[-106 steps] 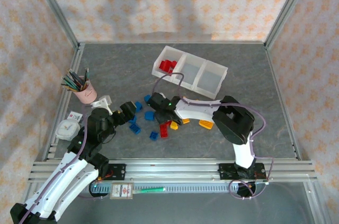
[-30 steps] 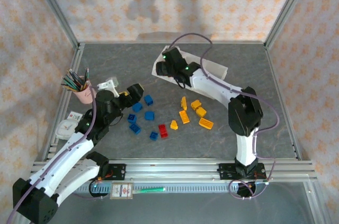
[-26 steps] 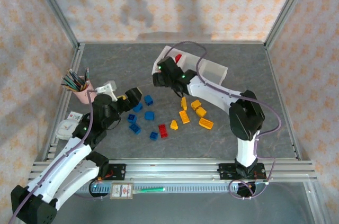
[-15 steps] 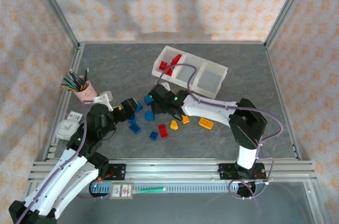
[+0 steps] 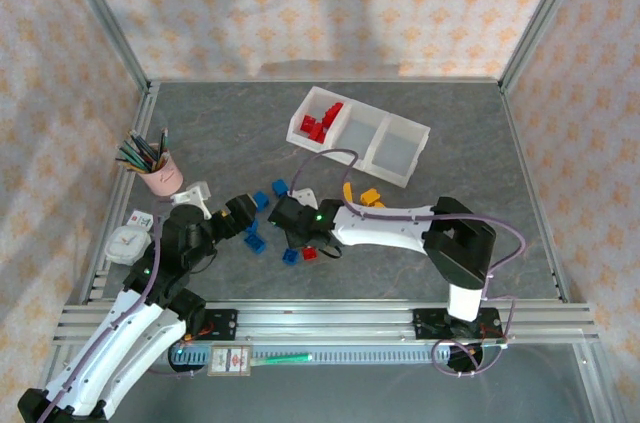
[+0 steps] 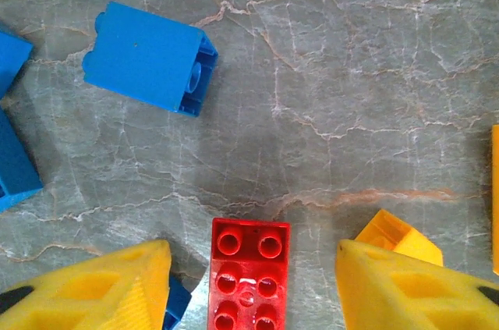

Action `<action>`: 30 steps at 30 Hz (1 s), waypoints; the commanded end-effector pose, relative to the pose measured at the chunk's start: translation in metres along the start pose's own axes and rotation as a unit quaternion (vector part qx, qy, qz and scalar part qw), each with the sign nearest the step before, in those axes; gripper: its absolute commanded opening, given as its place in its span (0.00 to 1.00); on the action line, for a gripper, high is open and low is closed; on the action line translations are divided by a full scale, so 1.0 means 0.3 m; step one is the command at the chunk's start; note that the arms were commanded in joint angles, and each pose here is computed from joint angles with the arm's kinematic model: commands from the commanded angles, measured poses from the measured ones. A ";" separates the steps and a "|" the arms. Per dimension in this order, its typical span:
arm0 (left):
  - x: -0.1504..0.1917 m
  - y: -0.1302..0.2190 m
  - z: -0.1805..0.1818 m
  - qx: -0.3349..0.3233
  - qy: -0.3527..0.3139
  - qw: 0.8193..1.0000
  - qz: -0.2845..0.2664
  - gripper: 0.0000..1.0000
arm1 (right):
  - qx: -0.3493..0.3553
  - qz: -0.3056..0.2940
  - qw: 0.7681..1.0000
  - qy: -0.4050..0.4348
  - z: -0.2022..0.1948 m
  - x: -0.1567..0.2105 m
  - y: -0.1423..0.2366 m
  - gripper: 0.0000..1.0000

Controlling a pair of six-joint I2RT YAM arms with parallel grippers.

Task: Sort the legos into containers by color
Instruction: Pick up the lego from the bottom-center of the table.

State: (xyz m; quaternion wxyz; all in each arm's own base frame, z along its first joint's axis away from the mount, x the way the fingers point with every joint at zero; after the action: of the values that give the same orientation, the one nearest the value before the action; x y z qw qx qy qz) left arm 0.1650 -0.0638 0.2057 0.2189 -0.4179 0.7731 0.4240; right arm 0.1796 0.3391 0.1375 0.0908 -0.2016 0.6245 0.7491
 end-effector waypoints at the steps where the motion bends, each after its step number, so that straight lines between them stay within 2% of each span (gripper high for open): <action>1: 0.005 -0.008 0.021 -0.022 0.002 1.000 0.002 0.99 | 0.030 -0.002 1.000 0.000 -0.011 0.024 -0.034 0.54; 20: -0.002 -0.031 0.011 -0.020 -0.001 1.000 0.006 0.99 | 0.054 0.015 0.998 0.008 0.007 0.044 -0.130 0.44; 25: -0.005 -0.033 0.007 -0.019 -0.002 1.000 0.007 0.99 | 0.046 0.007 0.999 0.009 0.014 0.034 -0.117 0.33; 30: -0.010 -0.032 0.002 -0.016 -0.001 1.000 0.004 0.99 | 0.035 -0.012 0.999 0.010 0.024 0.001 -0.075 0.29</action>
State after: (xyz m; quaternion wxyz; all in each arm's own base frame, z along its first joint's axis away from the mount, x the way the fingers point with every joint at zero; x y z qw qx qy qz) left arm 0.1706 -0.0661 0.1952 0.2009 -0.4021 0.7739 0.4461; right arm 0.1820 0.3505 0.1017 0.0824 -0.1980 0.6521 0.7272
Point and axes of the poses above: each hand's point on the last joint's axis, 136 mm out from that joint toward the fingers, its own y axis back along the fingers, its own z axis along the line the jaws close on, x = y × z, the point moved 8 cm from there along y, back along the fingers, and after that the axes turned 9 degrees about -y, right-handed, at the moved point
